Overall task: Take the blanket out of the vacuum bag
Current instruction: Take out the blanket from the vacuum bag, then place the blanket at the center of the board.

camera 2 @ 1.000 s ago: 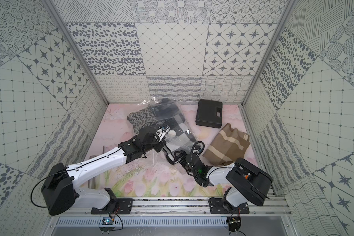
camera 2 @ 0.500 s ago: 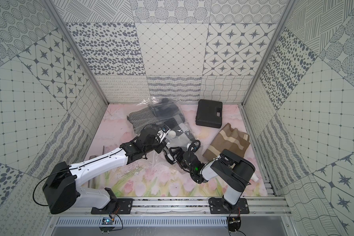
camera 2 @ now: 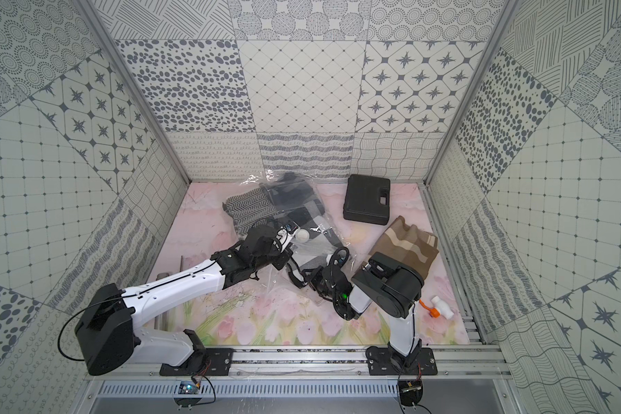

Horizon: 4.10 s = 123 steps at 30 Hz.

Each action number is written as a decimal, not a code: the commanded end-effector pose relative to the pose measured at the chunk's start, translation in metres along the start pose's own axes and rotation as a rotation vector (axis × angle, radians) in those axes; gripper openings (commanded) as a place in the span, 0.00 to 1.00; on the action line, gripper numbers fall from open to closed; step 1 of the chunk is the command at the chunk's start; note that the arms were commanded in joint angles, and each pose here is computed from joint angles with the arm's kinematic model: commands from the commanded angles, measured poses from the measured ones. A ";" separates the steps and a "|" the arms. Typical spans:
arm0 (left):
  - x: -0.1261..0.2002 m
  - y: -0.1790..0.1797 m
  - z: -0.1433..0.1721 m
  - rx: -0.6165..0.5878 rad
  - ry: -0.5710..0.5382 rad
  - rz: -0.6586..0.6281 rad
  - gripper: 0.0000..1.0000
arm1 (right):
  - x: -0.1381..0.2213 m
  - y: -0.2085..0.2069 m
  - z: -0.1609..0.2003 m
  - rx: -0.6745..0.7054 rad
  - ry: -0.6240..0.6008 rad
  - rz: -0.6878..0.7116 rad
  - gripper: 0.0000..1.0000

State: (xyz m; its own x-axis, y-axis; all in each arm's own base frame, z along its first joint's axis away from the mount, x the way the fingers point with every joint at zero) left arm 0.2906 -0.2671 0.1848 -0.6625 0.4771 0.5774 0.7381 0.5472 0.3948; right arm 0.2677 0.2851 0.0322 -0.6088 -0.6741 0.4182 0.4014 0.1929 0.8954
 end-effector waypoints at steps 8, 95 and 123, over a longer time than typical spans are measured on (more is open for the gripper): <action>0.004 0.007 -0.010 0.006 -0.033 -0.039 0.00 | 0.031 0.053 0.016 0.380 0.003 0.150 0.00; -0.021 -0.011 -0.026 -0.012 -0.023 -0.002 0.00 | 0.415 0.284 -0.087 0.897 -1.056 0.167 0.00; -0.036 -0.010 -0.024 -0.042 0.021 -0.014 0.00 | 0.357 0.263 -0.229 0.619 -0.916 0.204 0.00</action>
State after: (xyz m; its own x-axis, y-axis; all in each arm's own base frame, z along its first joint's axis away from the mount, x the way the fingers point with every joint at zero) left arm 0.3027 -0.2997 0.1732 -0.6585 0.4550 0.5995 0.7426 0.5219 0.4197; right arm 0.2969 -0.0653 0.3245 -0.8571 0.1570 0.4906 0.4506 0.6901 0.5663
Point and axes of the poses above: each gripper's point midway between its finger pads, its own x axis back along the fingers, its own y axis along the line the jaws close on, z = x × y, the point moved 2 cm from there along x, back along the fingers, and after that the axes turned 15 degrees about -x, right-handed, at the moved point
